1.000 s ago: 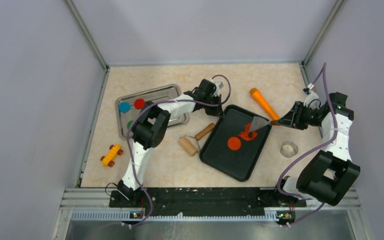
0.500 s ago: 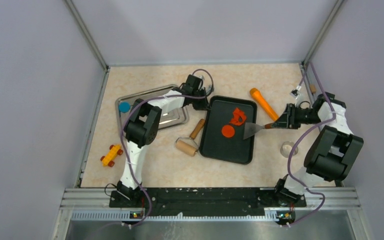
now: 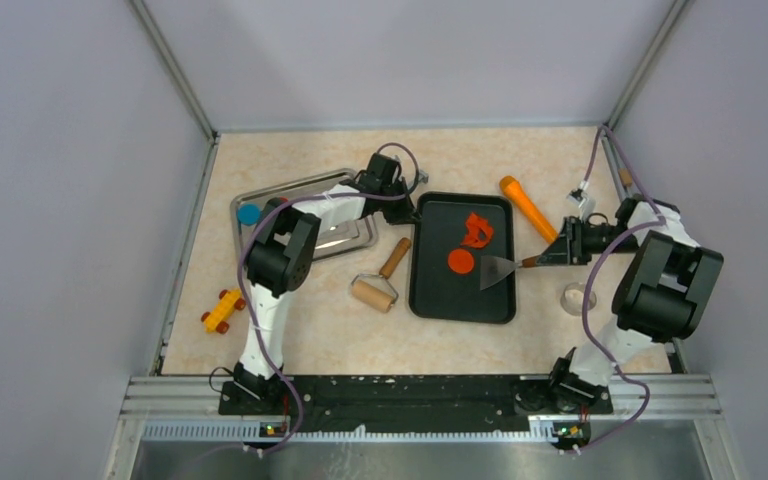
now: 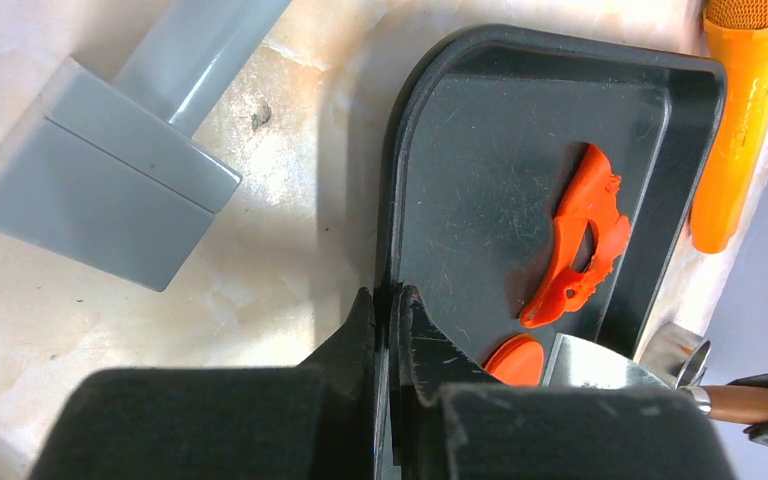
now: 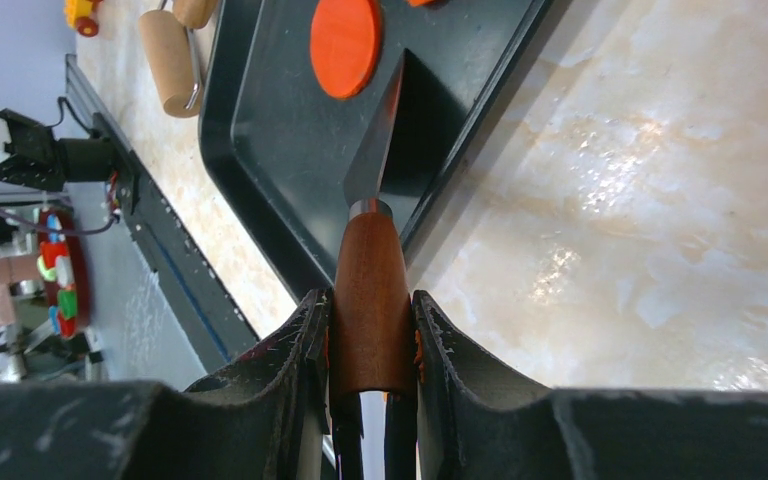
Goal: Roll out the dumpling wrappers from the dough
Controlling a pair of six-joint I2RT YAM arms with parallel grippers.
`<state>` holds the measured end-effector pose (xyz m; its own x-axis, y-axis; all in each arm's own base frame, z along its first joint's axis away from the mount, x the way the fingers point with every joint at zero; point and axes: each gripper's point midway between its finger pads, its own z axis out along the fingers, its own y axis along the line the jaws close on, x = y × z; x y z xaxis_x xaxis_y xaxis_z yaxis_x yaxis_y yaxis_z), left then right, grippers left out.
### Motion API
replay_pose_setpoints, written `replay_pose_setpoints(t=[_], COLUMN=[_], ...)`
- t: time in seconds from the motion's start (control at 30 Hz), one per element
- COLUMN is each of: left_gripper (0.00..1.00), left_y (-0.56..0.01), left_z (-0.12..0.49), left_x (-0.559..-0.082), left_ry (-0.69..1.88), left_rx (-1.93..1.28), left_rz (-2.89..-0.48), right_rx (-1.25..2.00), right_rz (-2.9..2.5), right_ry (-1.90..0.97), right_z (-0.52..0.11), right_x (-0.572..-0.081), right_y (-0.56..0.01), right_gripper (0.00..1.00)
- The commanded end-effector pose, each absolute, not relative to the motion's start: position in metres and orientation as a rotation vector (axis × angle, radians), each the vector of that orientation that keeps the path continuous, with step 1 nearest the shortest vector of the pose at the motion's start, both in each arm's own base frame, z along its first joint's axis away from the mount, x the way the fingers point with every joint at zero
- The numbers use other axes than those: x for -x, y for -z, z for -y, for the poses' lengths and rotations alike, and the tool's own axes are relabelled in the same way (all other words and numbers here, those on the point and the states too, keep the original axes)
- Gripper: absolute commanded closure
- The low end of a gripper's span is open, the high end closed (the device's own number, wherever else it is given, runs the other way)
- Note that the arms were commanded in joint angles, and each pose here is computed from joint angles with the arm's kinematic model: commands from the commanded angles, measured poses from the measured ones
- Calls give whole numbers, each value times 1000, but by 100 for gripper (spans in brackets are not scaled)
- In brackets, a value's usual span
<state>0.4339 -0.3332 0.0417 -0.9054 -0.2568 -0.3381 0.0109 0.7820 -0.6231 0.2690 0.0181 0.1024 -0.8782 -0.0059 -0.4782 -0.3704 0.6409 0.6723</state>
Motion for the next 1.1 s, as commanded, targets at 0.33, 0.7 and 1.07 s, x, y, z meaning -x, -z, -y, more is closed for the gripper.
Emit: replay_pose_setpoints(t=[0.33, 0.7, 1.07], left_gripper=[100, 100, 100], left_y=[-24, -27, -33], left_z=[317, 322, 328], left_x=[-416, -410, -408], left_ry=[838, 902, 964], left_rx=[255, 243, 230], left_rz=[-2650, -2646, -2634], right_rx=[333, 324, 333], right_rz=[-2423, -2480, -2519], right_ry=[-1180, -1150, -1112], right_z=[-13, 2, 17], right_x=[-275, -276, -279], right_y=[-78, -61, -48], right_gripper=[100, 100, 100])
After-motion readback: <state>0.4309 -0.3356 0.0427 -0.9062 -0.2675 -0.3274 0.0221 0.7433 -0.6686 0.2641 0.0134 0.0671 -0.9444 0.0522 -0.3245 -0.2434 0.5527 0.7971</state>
